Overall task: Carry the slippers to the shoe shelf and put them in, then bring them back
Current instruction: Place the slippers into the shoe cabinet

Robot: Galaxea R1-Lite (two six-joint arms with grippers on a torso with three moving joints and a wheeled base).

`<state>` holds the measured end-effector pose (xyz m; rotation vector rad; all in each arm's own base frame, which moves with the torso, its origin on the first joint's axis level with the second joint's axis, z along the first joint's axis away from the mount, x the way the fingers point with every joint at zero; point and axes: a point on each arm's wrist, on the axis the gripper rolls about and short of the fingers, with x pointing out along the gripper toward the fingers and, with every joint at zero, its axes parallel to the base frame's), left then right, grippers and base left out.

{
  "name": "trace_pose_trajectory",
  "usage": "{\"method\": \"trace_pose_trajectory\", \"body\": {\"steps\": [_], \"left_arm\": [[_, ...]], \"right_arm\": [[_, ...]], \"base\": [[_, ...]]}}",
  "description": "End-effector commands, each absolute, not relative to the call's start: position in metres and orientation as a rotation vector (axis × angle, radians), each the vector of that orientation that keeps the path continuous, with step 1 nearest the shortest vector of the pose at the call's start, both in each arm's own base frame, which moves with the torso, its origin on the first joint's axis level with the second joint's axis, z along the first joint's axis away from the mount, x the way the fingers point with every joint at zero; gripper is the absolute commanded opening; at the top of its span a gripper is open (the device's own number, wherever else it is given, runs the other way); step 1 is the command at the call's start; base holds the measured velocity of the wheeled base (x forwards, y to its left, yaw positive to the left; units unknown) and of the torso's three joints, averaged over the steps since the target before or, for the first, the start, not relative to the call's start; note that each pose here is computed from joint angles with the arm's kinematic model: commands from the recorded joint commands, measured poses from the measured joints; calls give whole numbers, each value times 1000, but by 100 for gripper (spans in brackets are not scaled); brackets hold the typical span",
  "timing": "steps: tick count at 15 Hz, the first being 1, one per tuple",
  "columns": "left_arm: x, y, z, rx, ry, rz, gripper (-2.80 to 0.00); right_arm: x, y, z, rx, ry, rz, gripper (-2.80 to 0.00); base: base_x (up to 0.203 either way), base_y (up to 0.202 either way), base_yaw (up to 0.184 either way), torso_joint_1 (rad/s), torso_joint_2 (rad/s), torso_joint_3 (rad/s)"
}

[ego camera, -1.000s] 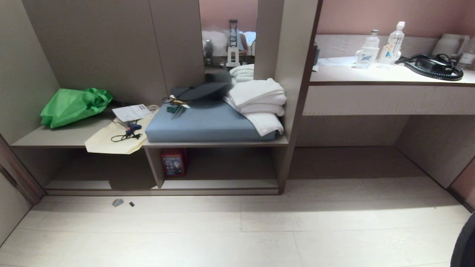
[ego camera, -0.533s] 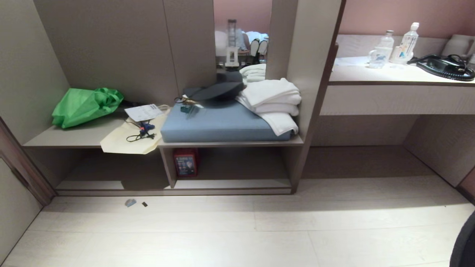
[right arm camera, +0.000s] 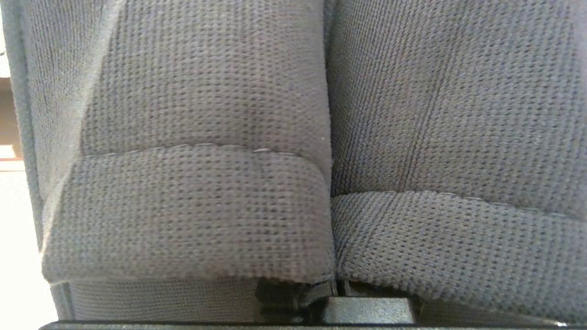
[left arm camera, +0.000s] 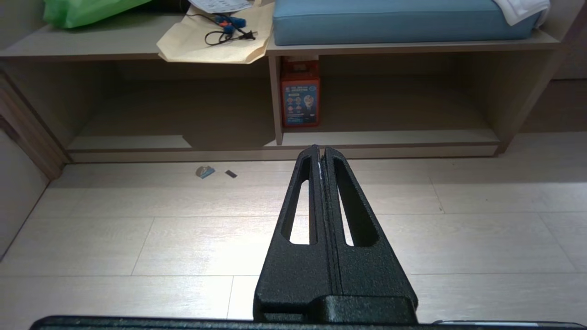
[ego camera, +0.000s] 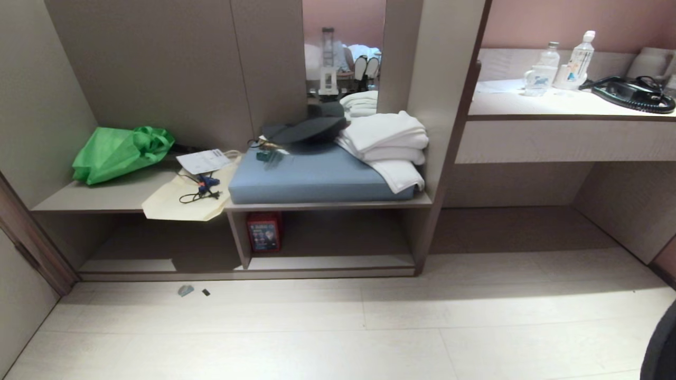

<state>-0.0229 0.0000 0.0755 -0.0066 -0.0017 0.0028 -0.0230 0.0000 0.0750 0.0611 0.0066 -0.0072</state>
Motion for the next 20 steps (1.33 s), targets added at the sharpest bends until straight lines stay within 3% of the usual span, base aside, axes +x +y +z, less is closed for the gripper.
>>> {"method": "trace_pose_trajectory", "body": {"steps": [1, 8, 20], "left_arm": [[-23, 0, 76, -8, -2, 3, -280], [-23, 0, 75, -6, 0, 2, -280], [-23, 0, 76, -6, -2, 2, -280]], "right_arm": [[-23, 0, 75, 61, 4, -8, -280], [-23, 0, 75, 61, 4, -8, -280], [-23, 0, 75, 60, 4, -9, -280]], "base": [[0, 0, 0, 0, 0, 0], [15, 0, 0, -1, 0, 0], [184, 0, 0, 4, 2, 3]]}}
